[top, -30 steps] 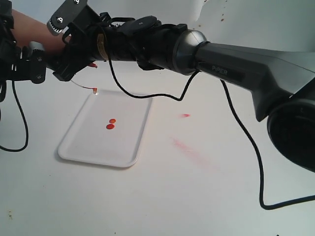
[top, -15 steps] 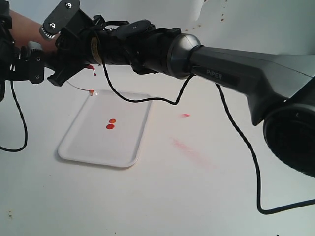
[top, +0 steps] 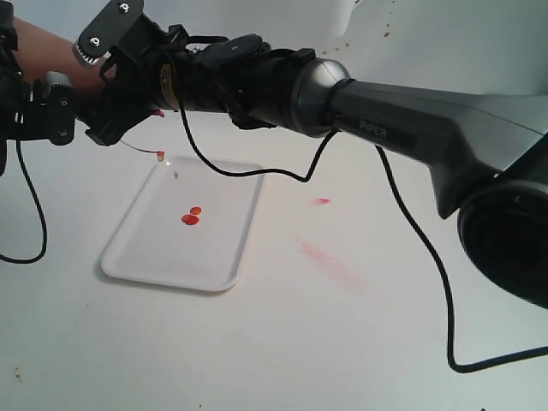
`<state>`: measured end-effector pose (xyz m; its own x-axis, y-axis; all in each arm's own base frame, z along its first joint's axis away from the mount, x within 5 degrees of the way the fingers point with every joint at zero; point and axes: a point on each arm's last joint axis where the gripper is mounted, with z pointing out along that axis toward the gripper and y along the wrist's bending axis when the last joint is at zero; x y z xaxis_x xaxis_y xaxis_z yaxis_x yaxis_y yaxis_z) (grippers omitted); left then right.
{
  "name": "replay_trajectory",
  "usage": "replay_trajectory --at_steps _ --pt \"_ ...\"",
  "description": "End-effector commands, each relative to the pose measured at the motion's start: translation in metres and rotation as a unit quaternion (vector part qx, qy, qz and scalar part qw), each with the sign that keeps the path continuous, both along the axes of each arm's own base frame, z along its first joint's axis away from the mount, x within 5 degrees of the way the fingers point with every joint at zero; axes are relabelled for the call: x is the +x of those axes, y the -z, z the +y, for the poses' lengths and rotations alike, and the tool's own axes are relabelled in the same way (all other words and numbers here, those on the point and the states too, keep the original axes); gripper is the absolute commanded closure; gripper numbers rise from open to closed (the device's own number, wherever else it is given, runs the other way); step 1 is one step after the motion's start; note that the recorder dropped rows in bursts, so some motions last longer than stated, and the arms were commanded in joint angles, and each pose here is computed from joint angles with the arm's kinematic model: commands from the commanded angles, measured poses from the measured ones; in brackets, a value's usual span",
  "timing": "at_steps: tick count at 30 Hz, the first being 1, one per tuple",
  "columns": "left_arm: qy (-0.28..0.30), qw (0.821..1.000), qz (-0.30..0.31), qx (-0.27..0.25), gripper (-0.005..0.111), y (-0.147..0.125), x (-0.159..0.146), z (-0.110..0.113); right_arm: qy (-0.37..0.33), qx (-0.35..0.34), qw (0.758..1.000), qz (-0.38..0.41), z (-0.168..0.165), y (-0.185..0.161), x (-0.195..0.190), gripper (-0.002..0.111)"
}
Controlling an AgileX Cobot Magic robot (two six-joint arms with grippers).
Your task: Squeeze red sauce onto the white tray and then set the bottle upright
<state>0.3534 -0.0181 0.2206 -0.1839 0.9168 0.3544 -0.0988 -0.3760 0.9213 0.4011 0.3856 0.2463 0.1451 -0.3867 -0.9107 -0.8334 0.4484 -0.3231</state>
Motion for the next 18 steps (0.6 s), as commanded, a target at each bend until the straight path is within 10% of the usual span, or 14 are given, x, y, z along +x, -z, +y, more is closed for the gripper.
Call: replay_trajectory --at_steps 1,18 --pt "0.019 1.000 -0.023 0.004 0.107 -0.008 0.000 -0.007 -0.020 0.020 0.999 0.015 0.007 -0.009 -0.010 0.004" --pt "0.016 1.000 -0.023 0.002 0.107 -0.008 0.000 -0.006 -0.057 0.072 0.995 0.035 -0.022 -0.061 -0.011 0.005"
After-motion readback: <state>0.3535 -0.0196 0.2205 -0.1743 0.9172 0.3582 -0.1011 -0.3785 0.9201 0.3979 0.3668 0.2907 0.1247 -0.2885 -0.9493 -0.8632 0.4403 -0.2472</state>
